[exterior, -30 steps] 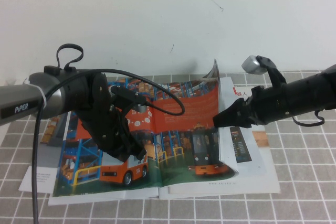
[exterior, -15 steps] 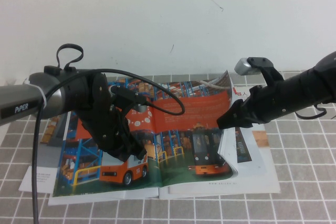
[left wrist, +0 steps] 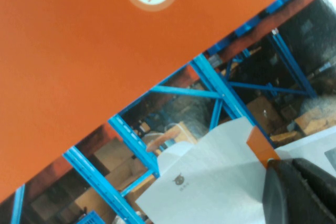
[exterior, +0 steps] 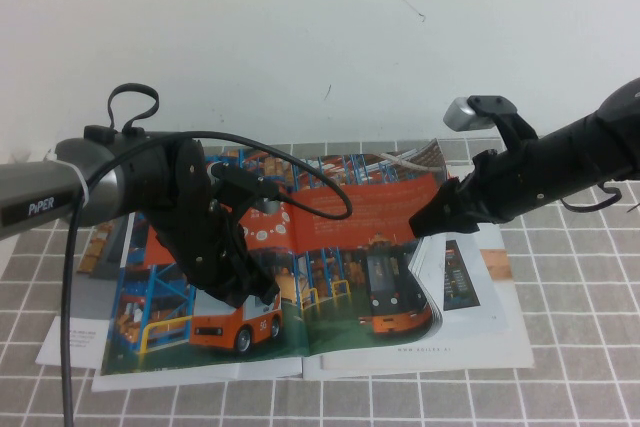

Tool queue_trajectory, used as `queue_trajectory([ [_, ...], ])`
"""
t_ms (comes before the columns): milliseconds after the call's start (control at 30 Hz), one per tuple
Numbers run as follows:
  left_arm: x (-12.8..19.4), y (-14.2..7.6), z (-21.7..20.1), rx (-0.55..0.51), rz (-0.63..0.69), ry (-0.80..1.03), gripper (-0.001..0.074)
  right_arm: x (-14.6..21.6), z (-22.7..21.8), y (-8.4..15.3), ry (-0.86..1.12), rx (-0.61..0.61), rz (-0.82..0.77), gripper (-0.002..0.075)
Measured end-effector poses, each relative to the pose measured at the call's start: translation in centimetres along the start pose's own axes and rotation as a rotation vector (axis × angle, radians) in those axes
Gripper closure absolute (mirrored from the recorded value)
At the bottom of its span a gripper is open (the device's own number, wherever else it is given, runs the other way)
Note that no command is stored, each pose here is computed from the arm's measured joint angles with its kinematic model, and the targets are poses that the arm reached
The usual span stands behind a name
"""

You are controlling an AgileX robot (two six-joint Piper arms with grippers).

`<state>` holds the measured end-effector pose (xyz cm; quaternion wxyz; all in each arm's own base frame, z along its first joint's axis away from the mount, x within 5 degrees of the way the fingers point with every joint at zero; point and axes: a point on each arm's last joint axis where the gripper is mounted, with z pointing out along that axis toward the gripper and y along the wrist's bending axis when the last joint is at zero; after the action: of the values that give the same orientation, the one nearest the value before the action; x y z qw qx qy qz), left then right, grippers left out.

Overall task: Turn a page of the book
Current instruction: Open the closed book

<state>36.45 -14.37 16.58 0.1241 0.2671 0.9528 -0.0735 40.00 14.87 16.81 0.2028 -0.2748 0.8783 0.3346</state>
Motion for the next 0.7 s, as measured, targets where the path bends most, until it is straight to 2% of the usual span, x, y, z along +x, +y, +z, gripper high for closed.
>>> queue_trajectory([
  [333, 0.0, 0.0, 0.0, 0.0, 0.0, -0.001, 0.0738, 0.2, 0.0, -0.1, 0.023, 0.01, 0.0, 0.0298],
  [500, 0.0, 0.0, 0.0, 0.0, 0.0, -0.001, 0.0738, -0.1, -0.3, -0.1, 0.075, 0.037, -0.083, 0.0299],
  [700, 0.0, 0.0, 0.0, 0.0, 0.0, -0.001, 0.0738, -0.8, 0.2, 1.1, 0.083, 0.036, -0.139, 0.0299],
])
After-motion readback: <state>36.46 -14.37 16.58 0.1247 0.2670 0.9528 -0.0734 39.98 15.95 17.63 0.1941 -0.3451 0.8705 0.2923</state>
